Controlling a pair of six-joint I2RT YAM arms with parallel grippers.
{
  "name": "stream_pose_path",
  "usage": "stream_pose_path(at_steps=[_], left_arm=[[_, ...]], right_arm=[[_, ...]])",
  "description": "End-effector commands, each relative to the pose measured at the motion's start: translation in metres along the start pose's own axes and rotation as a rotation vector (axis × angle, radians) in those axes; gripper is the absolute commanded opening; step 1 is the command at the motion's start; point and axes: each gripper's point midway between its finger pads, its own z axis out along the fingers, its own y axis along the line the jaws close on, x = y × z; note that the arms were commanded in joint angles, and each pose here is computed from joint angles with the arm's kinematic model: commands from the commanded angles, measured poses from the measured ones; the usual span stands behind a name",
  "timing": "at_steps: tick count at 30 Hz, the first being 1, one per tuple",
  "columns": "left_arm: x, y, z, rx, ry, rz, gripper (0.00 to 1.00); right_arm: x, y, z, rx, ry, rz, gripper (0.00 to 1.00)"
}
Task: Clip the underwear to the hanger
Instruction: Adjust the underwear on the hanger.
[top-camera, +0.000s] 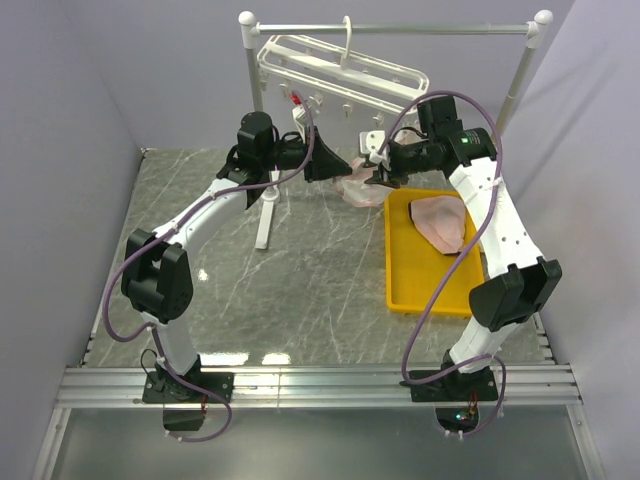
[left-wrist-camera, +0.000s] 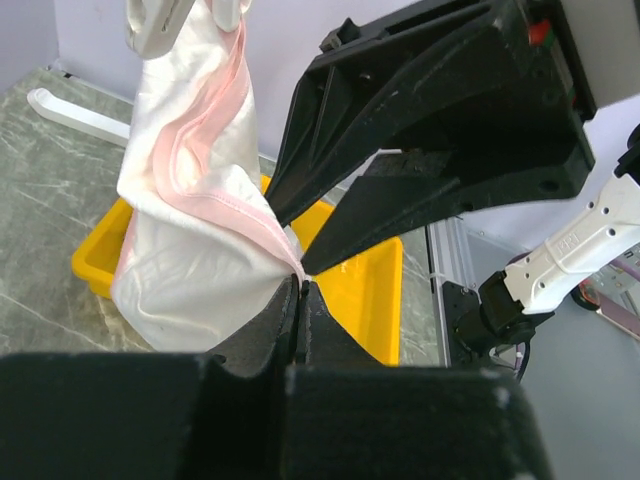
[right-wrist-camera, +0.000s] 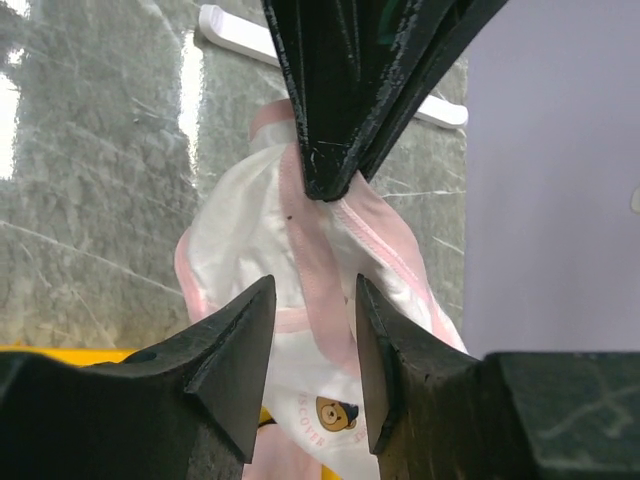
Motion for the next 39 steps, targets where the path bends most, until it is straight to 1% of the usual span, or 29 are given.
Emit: stream_pose_path(at_steps=[1, 6, 9, 10, 16, 20, 23, 24, 25, 27, 29, 33, 35, 36, 39], left_arm=[[-0.03, -0.026, -0.006, 0.044, -0.036, 0.114, 0.0], [-0.035, -0.029, -0.006, 0.062, -0.052, 0.112, 0.0], [-0.04, -0.035, -0.007, 0.083, -0.072, 0.097, 0.0], [-0.041, -0.036, -0.007, 0.086, -0.075, 0.071, 0.0], [-0.045, -0.036, -0.008, 0.1, -0.1, 0.02, 0.0], [-0.048, -0.034, -0.007, 0.1, -0.109, 0.026, 0.0], [-0.046, -0.032, -0.007, 0.101, -0.107, 0.031, 0.0], [-0.046, -0.034, -0.007, 0.105, -0.105, 0.031, 0.0], [-0.045, -0.034, -0.007, 0.106, -0.104, 0.032, 0.0], [-0.044, -0.033, -0.008, 0.105, -0.1, 0.034, 0.0], [-0.041, -0.031, -0.007, 0.102, -0.094, 0.046, 0.0], [-0.04, -0.023, -0.006, 0.059, -0.097, 0.042, 0.0], [-0.04, -0.017, -0.006, 0.033, -0.099, 0.043, 0.0], [-0.042, -0.01, -0.005, -0.005, -0.107, 0.07, 0.0], [-0.041, 0.0, -0.003, -0.056, -0.095, 0.077, 0.0]], right_arm=[[-0.019, -0.021, -0.014, 0.076, -0.047, -0.014, 0.43], [-0.015, -0.021, -0.011, 0.057, -0.04, -0.011, 0.32], [-0.012, -0.022, -0.009, 0.063, -0.035, -0.023, 0.3], [-0.008, -0.018, -0.005, 0.057, -0.032, -0.011, 0.3], [-0.006, -0.012, -0.007, 0.06, -0.021, -0.025, 0.29], [-0.003, -0.009, -0.005, 0.047, -0.013, -0.03, 0.3], [-0.002, -0.008, -0.006, 0.048, -0.009, -0.03, 0.34], [-0.001, -0.009, -0.006, 0.05, -0.006, -0.032, 0.41], [0.0, -0.008, -0.004, 0.045, -0.005, -0.027, 0.45], [0.001, -0.008, -0.004, 0.045, -0.003, -0.024, 0.48], [0.0, -0.009, -0.004, 0.045, -0.006, -0.029, 0.48], [-0.012, -0.015, -0.007, 0.07, -0.046, -0.028, 0.41], [-0.021, -0.015, -0.012, 0.078, -0.066, -0.041, 0.39], [-0.024, -0.017, -0.014, 0.088, -0.073, -0.048, 0.39], [-0.033, -0.019, -0.02, 0.105, -0.097, -0.026, 0.38]])
